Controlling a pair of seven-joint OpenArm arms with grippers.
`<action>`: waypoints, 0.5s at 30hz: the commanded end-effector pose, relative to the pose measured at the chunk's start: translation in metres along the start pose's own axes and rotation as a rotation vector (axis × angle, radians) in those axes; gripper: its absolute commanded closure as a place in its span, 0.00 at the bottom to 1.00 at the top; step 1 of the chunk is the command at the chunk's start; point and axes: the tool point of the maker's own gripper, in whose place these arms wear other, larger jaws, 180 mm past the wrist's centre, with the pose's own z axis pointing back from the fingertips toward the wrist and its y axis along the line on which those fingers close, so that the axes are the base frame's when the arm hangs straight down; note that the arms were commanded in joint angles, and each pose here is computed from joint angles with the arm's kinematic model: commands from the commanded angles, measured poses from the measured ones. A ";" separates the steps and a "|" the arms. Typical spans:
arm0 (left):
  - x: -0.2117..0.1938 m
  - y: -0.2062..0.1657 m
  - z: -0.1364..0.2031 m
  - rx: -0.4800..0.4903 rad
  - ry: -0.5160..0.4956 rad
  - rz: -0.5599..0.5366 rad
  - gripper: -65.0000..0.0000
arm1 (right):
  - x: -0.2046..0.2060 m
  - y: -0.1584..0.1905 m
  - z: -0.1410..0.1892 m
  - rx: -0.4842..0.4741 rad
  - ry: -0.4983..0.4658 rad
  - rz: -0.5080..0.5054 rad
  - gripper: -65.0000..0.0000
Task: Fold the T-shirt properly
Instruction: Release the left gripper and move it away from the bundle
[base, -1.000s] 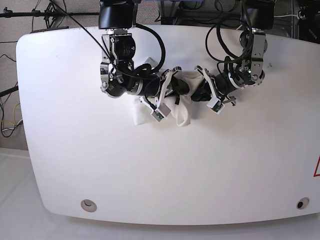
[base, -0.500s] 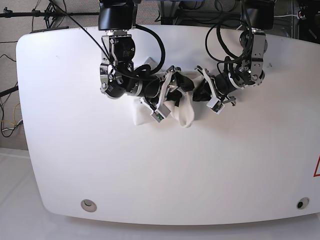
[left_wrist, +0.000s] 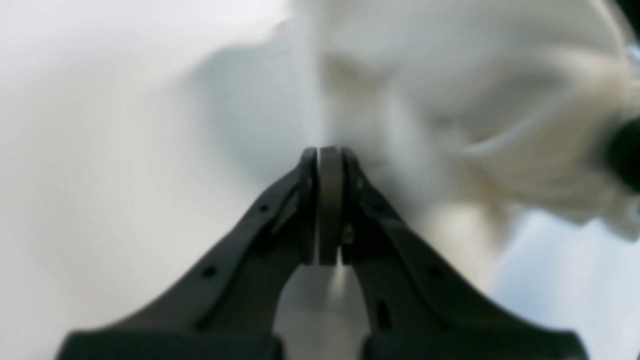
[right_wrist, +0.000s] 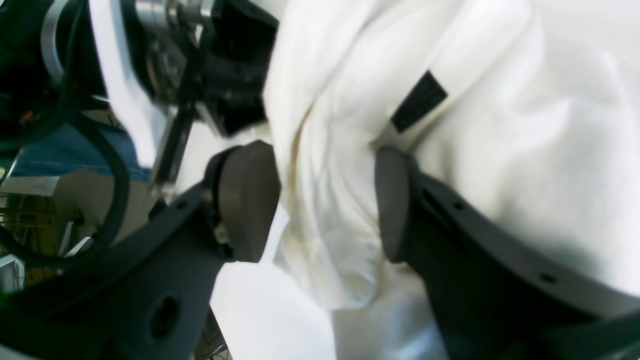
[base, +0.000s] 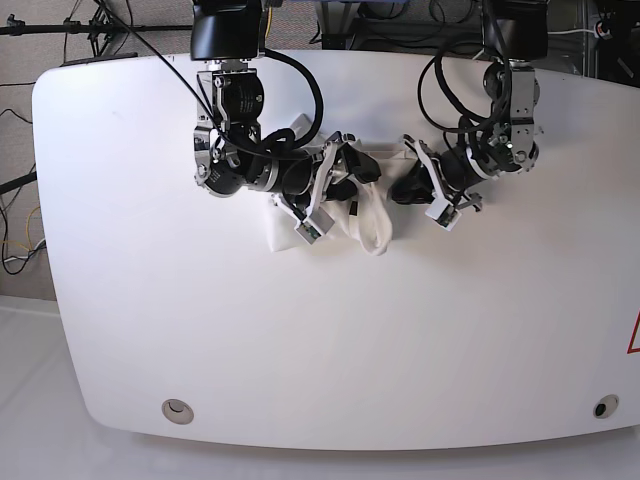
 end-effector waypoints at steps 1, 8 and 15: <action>-0.044 0.025 0.010 0.095 0.232 -0.057 1.00 | 0.018 0.002 0.007 -0.002 -0.049 0.040 0.51; -0.038 0.051 0.024 0.168 0.202 -0.015 1.00 | 0.030 0.006 0.014 -0.014 -0.080 0.079 0.51; -0.036 0.068 0.035 0.211 0.190 0.005 1.00 | 0.039 0.010 0.019 -0.023 -0.100 0.109 0.50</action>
